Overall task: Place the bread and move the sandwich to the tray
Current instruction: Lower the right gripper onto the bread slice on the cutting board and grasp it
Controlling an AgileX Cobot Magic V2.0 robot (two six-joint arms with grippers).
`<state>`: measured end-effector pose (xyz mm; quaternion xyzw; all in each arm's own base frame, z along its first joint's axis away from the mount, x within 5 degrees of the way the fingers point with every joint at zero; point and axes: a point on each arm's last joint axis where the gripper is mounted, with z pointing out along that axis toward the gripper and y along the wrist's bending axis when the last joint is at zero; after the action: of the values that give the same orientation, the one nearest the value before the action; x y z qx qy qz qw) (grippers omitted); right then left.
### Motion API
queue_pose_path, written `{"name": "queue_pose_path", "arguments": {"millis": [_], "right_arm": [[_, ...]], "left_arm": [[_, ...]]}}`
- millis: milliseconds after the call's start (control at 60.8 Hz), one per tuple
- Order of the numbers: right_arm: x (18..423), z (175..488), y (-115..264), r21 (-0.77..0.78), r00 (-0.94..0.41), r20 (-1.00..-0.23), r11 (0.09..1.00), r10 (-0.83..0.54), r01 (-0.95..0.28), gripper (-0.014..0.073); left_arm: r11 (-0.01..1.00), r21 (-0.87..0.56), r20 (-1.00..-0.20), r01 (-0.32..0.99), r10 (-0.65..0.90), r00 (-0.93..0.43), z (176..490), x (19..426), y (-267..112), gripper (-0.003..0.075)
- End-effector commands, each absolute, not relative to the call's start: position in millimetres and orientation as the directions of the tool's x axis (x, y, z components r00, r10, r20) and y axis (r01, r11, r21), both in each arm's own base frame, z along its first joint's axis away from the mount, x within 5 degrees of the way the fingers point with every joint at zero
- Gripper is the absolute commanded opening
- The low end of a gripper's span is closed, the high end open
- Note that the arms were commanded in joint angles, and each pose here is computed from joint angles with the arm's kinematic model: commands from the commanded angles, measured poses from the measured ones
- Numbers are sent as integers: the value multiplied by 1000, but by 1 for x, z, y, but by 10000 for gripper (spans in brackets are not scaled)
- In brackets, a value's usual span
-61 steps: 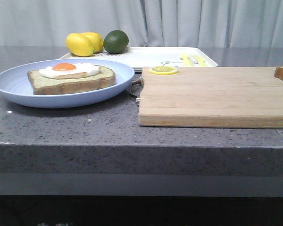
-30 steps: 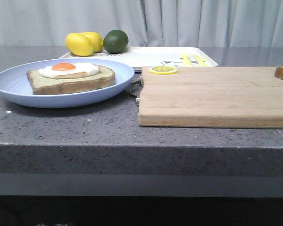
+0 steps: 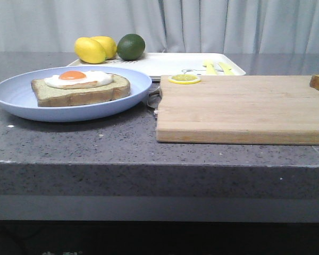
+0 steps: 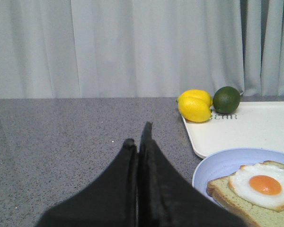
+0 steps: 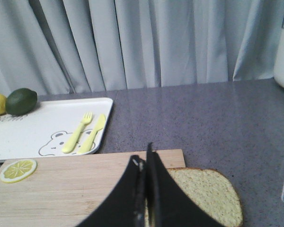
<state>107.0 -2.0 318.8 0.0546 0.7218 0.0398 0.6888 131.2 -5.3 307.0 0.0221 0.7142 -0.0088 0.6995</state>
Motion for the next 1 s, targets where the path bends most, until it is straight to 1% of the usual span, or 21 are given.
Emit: {"name": "queue_pose_path", "arguments": {"millis": [0,82,165,477,526,576,609,675,707,740,790,856,888,921,987], "right_arm": [[122,344,-3,122,-28,-992,992,123,25,-59],[131,350,-3,122,-60,-991,992,124,28,-59],[134,353,-3,122,-57,-991,992,124,27,-59],[134,353,-3,122,-60,-991,992,124,28,-54],[134,353,-3,122,-60,-990,992,124,28,-37],[134,353,-3,121,-60,-991,992,123,28,4],[134,353,-3,121,-60,-991,992,123,28,45],[134,353,-3,121,-60,-991,992,123,28,160],[134,353,-3,121,-60,-991,992,123,28,230],[134,353,-3,121,-60,-991,992,123,28,288],[134,353,-3,121,-60,-991,992,123,28,398],[134,353,-3,121,-60,-991,992,123,28,508],[134,353,-3,121,-61,-991,992,123,28,533],[134,353,-3,121,-61,-991,992,123,28,550],[134,353,-3,121,-61,-991,992,123,28,551]], "left_arm": [[999,5,-1000,48,3,30,327,154,-6,-20],[999,4,-1000,48,4,-4,326,165,-7,-20],[999,4,-1000,49,4,-12,325,169,-7,-20],[999,4,-1000,49,4,-10,325,169,-7,-20],[999,4,-1000,49,4,-10,325,169,-7,-19],[999,4,-1000,49,4,-10,325,169,-7,-15],[999,4,-1000,49,4,-10,325,169,-7,0],[999,4,-1000,49,4,-10,325,169,-7,76],[999,4,-1000,49,4,-10,325,169,-7,138],[999,4,-1000,49,4,-10,325,169,-7,215],[999,-1,-1000,48,0,-10,325,169,-7,360],[999,-6,-1000,47,-5,-10,325,169,-7,524],[999,-6,-1000,47,-5,-10,325,169,-7,580],[999,-6,-1000,47,-5,-10,325,169,-7,617],[999,-6,-1000,47,-5,-10,325,169,-7,640]]}}
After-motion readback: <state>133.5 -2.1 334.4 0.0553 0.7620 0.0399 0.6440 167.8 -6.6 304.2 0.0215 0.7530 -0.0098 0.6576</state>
